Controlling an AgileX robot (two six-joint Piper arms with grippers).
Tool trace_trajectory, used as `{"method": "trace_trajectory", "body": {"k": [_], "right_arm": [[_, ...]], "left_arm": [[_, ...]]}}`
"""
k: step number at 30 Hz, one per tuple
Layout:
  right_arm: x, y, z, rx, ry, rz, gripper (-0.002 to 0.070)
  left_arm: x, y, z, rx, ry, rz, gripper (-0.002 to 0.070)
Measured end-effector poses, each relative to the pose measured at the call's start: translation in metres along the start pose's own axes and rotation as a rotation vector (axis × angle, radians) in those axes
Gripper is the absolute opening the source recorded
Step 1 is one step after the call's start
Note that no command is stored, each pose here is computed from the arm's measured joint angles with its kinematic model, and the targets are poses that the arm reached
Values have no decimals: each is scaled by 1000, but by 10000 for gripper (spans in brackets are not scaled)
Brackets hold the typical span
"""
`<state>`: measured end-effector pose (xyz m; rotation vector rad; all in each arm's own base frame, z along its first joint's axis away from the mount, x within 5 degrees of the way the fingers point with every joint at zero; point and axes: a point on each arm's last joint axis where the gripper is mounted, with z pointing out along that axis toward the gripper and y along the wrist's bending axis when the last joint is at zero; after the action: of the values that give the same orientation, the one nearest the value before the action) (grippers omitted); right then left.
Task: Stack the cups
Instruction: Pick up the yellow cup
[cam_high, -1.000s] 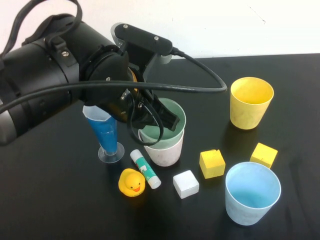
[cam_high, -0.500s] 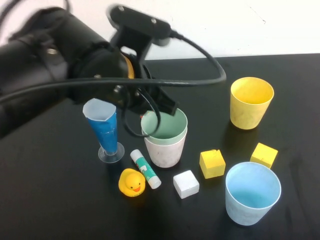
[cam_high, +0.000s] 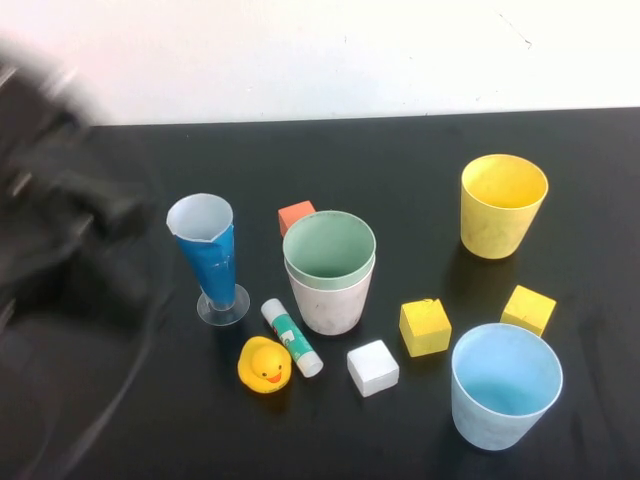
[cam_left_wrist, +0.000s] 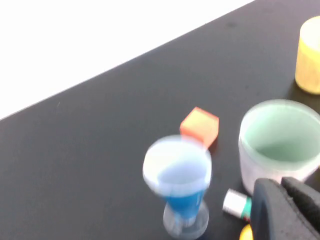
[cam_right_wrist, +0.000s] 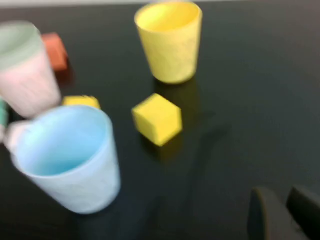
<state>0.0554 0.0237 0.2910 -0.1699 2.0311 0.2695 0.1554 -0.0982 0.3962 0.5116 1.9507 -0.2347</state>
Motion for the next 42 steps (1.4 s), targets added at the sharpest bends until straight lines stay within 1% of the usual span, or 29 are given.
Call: {"method": "trace_trajectory", "body": {"k": [3,5,12,17,21,24,28,30,32,33,37,38,39,42], "right_arm": [[-32,-4,3,34,98,-100,83],[-53,-7,8,37,169,-166,83],[-120,-15,47,-58,412,-326,83],[-148,-22,81,-131,552,-382,83],[-164,-22,108,-173,606,-411,83],[-170,-15,128,-209,633,-453,84],[-171,3,161,-250,674,-548,84],[-170,12,180,-258,695,-598,97],[-174,15,198,-250,697,-613,155],[-176,17,209,-244,694,-602,206],[-192,16,242,-181,663,-531,456],[-196,16,251,-171,653,-514,503],[-199,16,260,-162,645,-500,535],[-205,16,286,-147,637,-471,561]], "left_arm": [[35,4,-20,14,-26,-10,2],[55,5,-31,25,-46,-21,2],[100,7,-45,49,-46,-57,1],[108,6,-48,67,-43,-84,1],[108,6,-47,69,-41,-87,1],[109,6,-48,68,-33,-88,1],[111,7,-47,62,-10,-88,0],[111,7,-47,62,-9,-88,0],[111,7,-47,62,-9,-88,0],[111,7,-47,61,-7,-88,0],[112,6,-47,64,2,-94,-1],[113,6,-47,66,8,-99,-1],[113,6,-48,69,15,-105,-1],[116,6,-48,72,44,-117,-1]]}}
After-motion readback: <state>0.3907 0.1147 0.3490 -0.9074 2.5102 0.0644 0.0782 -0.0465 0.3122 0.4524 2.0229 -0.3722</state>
